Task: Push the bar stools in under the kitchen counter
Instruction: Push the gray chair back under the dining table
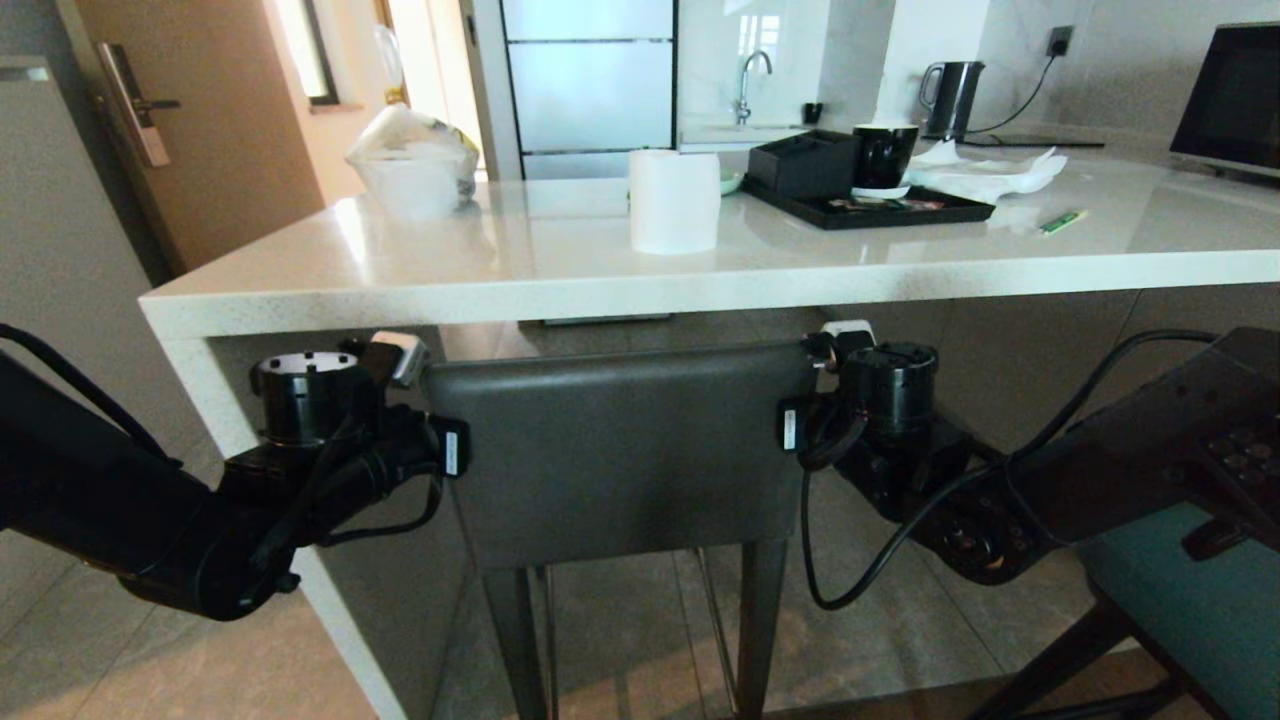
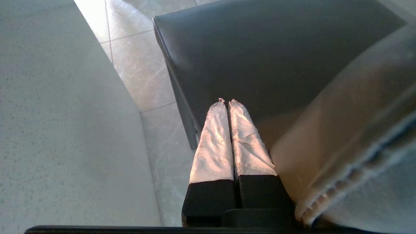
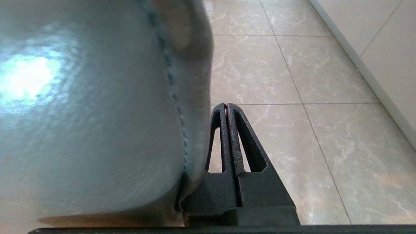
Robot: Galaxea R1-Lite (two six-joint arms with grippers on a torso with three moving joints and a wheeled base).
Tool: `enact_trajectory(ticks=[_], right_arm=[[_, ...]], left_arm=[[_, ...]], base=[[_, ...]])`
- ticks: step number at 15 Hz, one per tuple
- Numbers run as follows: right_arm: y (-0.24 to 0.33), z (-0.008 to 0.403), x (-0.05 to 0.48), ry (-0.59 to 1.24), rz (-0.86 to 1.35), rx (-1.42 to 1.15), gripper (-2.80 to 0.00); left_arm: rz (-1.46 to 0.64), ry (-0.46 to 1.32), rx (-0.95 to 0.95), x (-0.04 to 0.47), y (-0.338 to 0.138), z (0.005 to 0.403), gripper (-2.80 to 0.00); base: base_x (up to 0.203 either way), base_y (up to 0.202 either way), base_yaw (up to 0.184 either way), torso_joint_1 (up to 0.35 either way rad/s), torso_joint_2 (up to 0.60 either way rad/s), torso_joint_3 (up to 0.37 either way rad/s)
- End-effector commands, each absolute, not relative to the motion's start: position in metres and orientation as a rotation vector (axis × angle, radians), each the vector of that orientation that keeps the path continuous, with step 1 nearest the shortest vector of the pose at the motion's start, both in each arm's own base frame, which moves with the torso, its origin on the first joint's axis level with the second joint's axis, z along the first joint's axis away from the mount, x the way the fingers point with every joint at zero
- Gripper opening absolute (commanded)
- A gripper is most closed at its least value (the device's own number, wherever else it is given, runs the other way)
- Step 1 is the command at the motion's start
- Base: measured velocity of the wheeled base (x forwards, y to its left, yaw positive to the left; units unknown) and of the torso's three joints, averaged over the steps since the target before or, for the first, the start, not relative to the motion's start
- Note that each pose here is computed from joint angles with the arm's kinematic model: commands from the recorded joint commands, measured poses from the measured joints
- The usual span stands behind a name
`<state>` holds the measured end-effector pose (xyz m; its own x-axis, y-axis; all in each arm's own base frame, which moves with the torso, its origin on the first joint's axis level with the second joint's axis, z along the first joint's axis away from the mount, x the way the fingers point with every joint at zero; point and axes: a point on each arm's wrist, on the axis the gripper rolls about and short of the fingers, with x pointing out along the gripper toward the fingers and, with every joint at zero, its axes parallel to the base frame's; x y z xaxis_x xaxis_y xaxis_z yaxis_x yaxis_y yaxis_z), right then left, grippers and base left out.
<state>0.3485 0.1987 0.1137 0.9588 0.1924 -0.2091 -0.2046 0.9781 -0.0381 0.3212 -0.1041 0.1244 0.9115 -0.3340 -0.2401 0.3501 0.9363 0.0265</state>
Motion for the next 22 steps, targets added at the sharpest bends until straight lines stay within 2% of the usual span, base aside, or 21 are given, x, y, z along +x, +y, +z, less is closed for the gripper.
enact_trajectory(ticks=[1, 7, 14, 22], right_arm=[[0.204, 0.111, 0.346, 0.211, 0.214, -0.064, -2.80], [0.235, 0.103, 0.346, 0.201, 0.252, -0.069, -2.80], [0.221, 0.106, 0.350, 0.201, 0.218, -0.063, -2.80], [0.210, 0.117, 0.342, 0.194, 0.204, -0.054, -2.80]], left_arm=[[-0.334, 0.240, 0.070, 0.321, -0.097, 0.124, -2.80], [-0.275, 0.229, 0.094, 0.326, -0.072, 0.126, -2.80], [-0.341, 0.238, 0.096, 0.318, -0.096, 0.124, -2.80], [-0.266, 0.225, 0.085, 0.316, -0.070, 0.131, -2.80]], base=[[0.000, 0.000, 0.000, 0.000, 0.00, 0.000], [0.000, 0.000, 0.000, 0.000, 0.00, 0.000], [0.000, 0.000, 0.000, 0.000, 0.00, 0.000], [0.000, 0.000, 0.000, 0.000, 0.00, 0.000]])
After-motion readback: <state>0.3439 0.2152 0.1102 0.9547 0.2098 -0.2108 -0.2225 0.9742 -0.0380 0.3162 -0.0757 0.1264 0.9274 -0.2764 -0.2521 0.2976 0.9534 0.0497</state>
